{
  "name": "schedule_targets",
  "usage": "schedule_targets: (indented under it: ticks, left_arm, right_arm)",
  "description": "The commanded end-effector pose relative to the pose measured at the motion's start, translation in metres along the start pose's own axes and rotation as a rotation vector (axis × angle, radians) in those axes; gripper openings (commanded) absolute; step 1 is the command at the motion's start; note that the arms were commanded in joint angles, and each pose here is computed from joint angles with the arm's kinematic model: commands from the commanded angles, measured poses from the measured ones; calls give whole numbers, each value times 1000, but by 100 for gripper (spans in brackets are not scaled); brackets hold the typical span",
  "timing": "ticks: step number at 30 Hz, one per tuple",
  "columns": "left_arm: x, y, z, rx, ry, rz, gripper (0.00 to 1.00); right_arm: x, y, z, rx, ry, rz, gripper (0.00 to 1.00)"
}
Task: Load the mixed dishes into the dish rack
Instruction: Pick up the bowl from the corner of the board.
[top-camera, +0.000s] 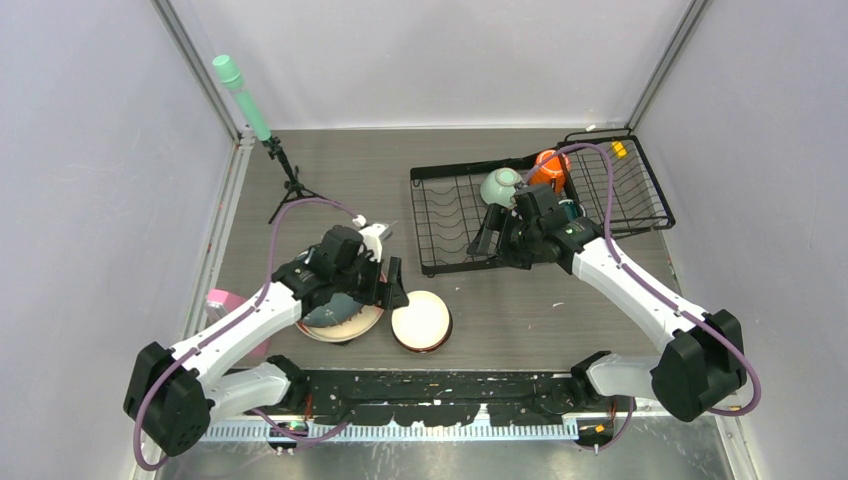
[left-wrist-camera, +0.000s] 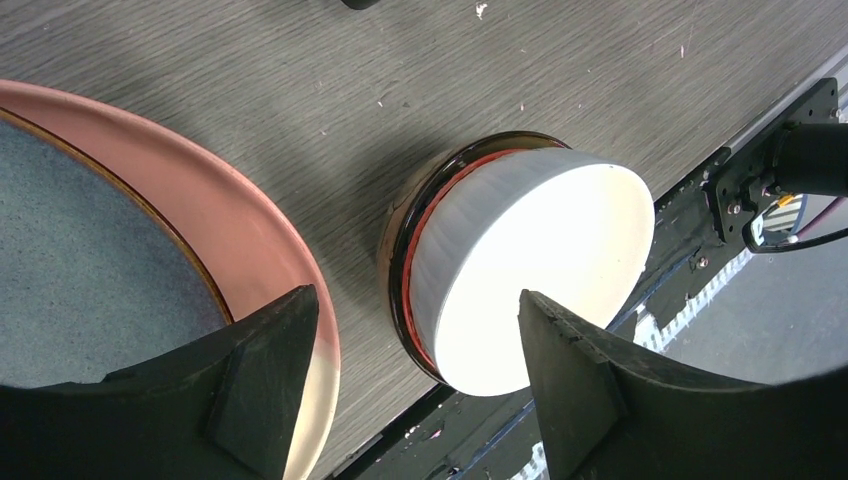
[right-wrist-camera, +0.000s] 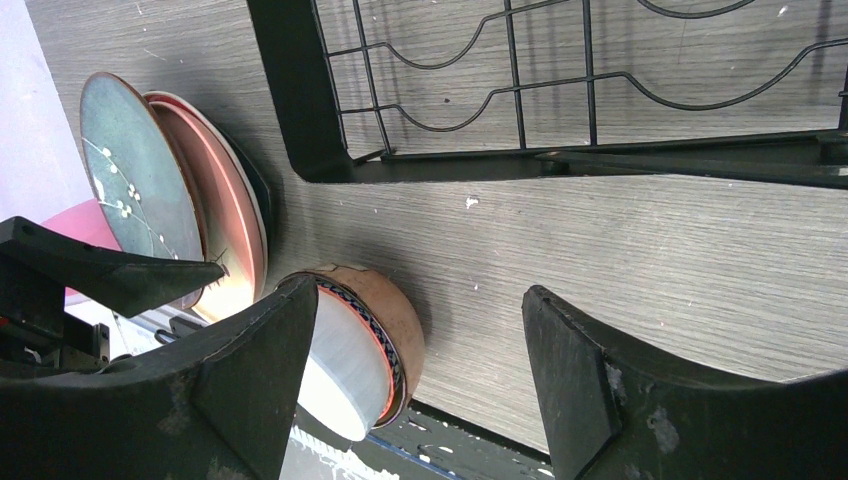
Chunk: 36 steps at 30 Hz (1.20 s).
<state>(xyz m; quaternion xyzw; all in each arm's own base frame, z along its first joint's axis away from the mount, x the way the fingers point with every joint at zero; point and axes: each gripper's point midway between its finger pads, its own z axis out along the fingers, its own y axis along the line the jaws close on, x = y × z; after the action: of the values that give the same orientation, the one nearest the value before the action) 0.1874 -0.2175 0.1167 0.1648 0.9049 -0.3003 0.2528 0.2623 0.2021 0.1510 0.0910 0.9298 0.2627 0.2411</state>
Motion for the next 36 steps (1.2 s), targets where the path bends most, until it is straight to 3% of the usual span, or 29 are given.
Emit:
schedule_targets:
  ticks: [1,21,25,29,33,36]
  left_arm:
    - [-13,-6,-3,7,-20,44,74]
    - [-5,-16,19,27,39,68,56]
    - [-2,-15,22,18,59,75,48]
    - [-2,-14,23,7,50,74,47]
    - [-6,-15,22,11,34,68,40]
    - [-8,-15,21,5,28,70,29]
  right_arm:
    - [-14,14,-10,-42,-55,0,80]
    - [-6,8,4,-28,-7,2,78]
    - [-1,1,5,-11,-3,9,77]
    - [2,-1,6,-7,2,15,77]
    - [4,-3,7,-4,12,15,77]
    - [5,-4,8,0,11,14,77]
